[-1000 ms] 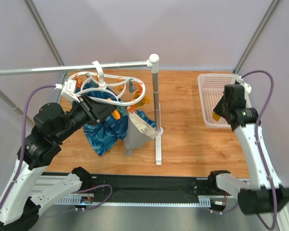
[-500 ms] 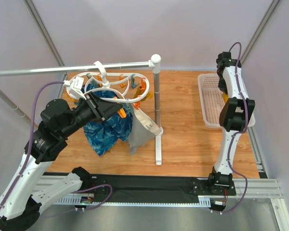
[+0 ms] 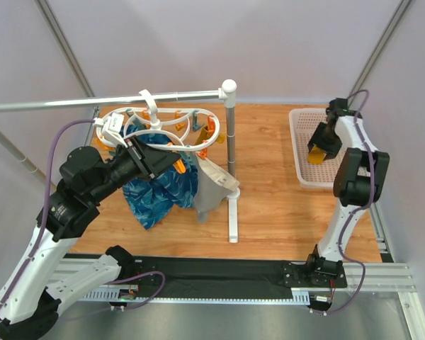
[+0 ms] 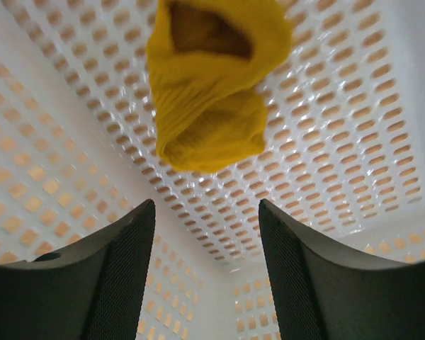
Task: Clip the socks to the hanger
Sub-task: Place the sock in the bin, then pick up the sock from the bin, then clamp the sock onto the hanger.
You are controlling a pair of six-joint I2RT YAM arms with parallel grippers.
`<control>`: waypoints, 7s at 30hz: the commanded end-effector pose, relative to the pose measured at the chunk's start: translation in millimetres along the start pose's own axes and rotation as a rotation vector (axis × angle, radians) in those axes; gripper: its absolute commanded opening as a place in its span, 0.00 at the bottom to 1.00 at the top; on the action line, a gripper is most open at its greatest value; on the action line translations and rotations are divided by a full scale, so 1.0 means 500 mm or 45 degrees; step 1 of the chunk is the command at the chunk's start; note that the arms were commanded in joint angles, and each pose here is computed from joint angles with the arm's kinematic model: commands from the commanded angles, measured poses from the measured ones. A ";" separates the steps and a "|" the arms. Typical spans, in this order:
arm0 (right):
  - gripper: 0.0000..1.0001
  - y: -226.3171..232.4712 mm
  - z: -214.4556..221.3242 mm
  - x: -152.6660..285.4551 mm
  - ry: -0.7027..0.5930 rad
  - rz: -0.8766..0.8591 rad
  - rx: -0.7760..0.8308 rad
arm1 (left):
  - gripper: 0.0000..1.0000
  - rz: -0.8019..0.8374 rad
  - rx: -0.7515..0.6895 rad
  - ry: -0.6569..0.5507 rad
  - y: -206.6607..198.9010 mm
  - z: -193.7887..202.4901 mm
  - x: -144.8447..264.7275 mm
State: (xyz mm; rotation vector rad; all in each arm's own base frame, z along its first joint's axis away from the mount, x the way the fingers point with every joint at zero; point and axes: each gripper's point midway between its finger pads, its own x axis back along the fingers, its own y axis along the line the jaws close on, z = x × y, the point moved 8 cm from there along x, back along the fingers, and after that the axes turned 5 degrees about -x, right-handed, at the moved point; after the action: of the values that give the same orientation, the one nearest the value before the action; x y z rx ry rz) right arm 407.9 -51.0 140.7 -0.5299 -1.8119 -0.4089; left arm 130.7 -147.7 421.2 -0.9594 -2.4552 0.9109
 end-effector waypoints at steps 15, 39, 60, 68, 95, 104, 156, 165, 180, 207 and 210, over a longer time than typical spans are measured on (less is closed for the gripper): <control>0.52 -0.019 -0.142 0.012 -0.283 -0.476 -0.785 | 0.00 -0.033 -0.065 0.080 0.020 0.026 0.009; 0.12 -0.046 -0.132 -0.095 -0.250 -0.245 -0.788 | 0.00 -0.048 -0.039 0.091 0.018 0.023 0.004; 0.00 0.008 0.470 0.599 -0.602 -0.797 0.421 | 0.00 0.030 -0.002 0.103 0.006 0.025 -0.008; 0.00 0.050 0.674 0.670 -0.213 -1.200 0.785 | 0.00 0.123 -0.038 0.132 -0.006 0.028 -0.002; 0.00 0.278 0.711 0.811 -0.118 -1.386 0.354 | 0.00 0.271 -0.257 0.096 -0.016 0.025 0.009; 0.00 0.295 0.687 0.797 -0.081 -1.395 0.305 | 0.00 0.269 -0.289 0.085 -0.017 0.022 0.021; 0.00 0.366 0.623 0.779 0.080 -1.278 0.081 | 0.00 0.161 -0.472 0.104 0.012 0.020 0.009; 0.00 0.355 0.612 0.800 0.092 -1.334 0.026 | 0.00 0.151 -0.483 0.110 0.017 0.022 0.007; 0.00 0.340 0.595 0.827 0.160 -1.449 -0.043 | 0.00 0.170 -0.477 0.120 0.013 0.023 0.006; 0.00 0.381 0.622 0.811 0.301 -1.447 0.001 | 0.00 0.188 -0.434 0.036 0.001 0.009 0.006; 0.00 0.384 0.628 0.816 0.348 -1.465 0.006 | 0.00 0.183 -0.435 0.026 0.004 0.009 0.002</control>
State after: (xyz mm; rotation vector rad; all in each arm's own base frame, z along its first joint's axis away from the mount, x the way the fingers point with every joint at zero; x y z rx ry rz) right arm 163.0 321.1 420.3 0.4837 -1.7662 -1.1157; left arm 134.7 -139.9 419.4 -1.1321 -2.6752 0.5627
